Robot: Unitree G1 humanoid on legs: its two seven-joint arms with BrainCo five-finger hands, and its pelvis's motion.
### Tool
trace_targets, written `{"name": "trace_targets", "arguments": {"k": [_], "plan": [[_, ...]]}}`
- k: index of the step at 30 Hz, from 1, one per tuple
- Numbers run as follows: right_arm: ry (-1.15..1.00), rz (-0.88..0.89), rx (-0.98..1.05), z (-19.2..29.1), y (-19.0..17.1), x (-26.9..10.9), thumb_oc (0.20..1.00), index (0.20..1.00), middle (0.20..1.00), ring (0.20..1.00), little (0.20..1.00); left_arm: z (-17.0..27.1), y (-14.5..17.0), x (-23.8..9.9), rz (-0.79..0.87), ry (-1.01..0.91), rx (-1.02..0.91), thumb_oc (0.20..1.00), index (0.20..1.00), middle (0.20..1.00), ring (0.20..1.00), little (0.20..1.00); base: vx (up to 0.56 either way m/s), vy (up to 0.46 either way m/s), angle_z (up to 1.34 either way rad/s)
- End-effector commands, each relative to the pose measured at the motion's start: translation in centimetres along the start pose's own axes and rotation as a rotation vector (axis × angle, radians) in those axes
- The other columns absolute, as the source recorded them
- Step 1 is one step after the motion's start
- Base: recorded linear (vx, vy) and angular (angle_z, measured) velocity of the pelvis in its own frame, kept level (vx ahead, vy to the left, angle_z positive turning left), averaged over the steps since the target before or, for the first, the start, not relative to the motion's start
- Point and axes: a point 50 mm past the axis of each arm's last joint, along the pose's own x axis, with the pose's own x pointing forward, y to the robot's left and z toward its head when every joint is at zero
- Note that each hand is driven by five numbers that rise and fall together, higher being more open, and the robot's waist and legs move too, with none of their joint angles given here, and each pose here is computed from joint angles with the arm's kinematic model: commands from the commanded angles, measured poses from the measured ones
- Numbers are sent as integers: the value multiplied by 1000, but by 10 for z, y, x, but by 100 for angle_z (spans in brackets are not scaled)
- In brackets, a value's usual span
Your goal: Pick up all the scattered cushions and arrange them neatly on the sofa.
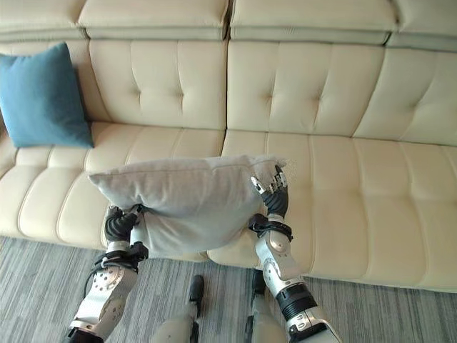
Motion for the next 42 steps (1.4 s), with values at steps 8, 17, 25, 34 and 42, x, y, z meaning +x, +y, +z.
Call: {"name": "trace_targets", "arguments": {"k": [8, 17, 25, 34, 42], "plan": [[-10, 291, -11, 2, 43, -12, 200, 200, 200, 200, 200, 60, -53, 18, -227, -320, -52, 200, 200, 200, 200, 200, 16, 0, 2], [-84, 311, 22, 18, 52, -13, 200, 200, 200, 200, 200, 52, -79, 31, -245, -284, 13, 200, 200, 200, 200, 200, 9, 2, -2], [-380, 434, -103, 95, 122, 23, 200, 200, 200, 200, 200, 125, -132, 75, -222, -545, 83, 200, 200, 200, 200, 200, -32, -17, -12], [-608, 435, -215, 171, 159, 48, 200, 200, 200, 200, 200, 191, -152, 105, -183, -694, 144, 200, 200, 200, 200, 200, -1, -3, -1], [-757, 344, -303, 236, 178, 66, 200, 200, 200, 200, 200, 254, -157, 127, -126, -753, 153, 200, 200, 200, 200, 200, -29, -18, 5]]}}
